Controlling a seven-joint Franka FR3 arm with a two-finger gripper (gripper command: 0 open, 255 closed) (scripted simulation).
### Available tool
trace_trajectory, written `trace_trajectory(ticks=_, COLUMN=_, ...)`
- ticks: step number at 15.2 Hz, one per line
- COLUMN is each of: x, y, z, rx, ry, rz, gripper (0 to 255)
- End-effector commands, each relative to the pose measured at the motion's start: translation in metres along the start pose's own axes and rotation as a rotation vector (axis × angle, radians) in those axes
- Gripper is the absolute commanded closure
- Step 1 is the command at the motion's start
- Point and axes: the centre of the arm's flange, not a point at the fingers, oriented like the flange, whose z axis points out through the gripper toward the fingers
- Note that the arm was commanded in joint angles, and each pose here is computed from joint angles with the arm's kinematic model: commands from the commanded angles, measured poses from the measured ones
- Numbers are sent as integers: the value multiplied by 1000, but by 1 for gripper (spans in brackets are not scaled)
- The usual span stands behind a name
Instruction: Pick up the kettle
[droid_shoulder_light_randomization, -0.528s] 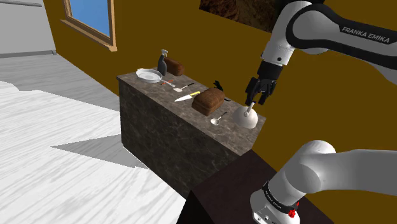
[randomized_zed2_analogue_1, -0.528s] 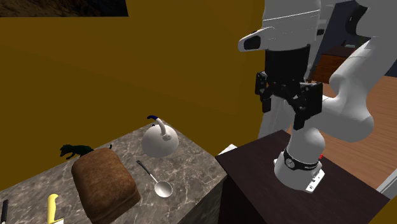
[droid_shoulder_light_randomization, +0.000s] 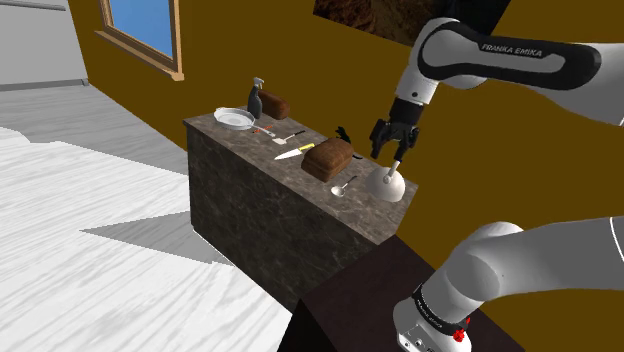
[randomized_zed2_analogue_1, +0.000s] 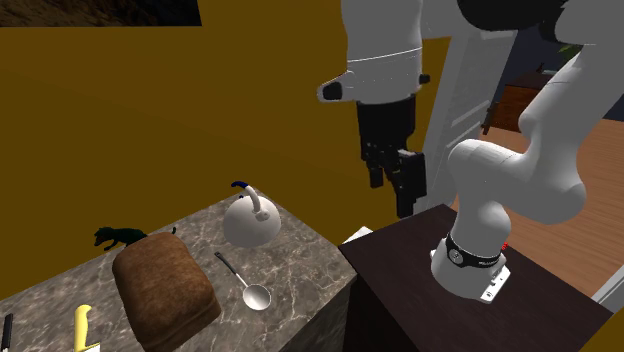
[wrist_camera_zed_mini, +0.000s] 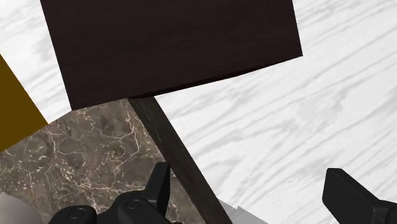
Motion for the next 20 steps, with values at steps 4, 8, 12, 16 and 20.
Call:
trace_trajectory(ticks=4, x=56, y=37, z=15, rx=15, ry=0, rz=142, gripper=0)
trace_trajectory(ticks=8, x=96, y=70, z=27, rx=28, ry=-1, rz=255, gripper=0)
trace_trajectory(ticks=12, x=133, y=108, z=39, rx=40, ry=-1, rz=367, gripper=0)
trace_trajectory(ticks=16, x=165, y=149, z=52, rx=53, ry=-2, rz=479, gripper=0)
trace_trajectory(ticks=20, x=192, y=193, z=66, rx=65, ry=-3, rz=592, gripper=0)
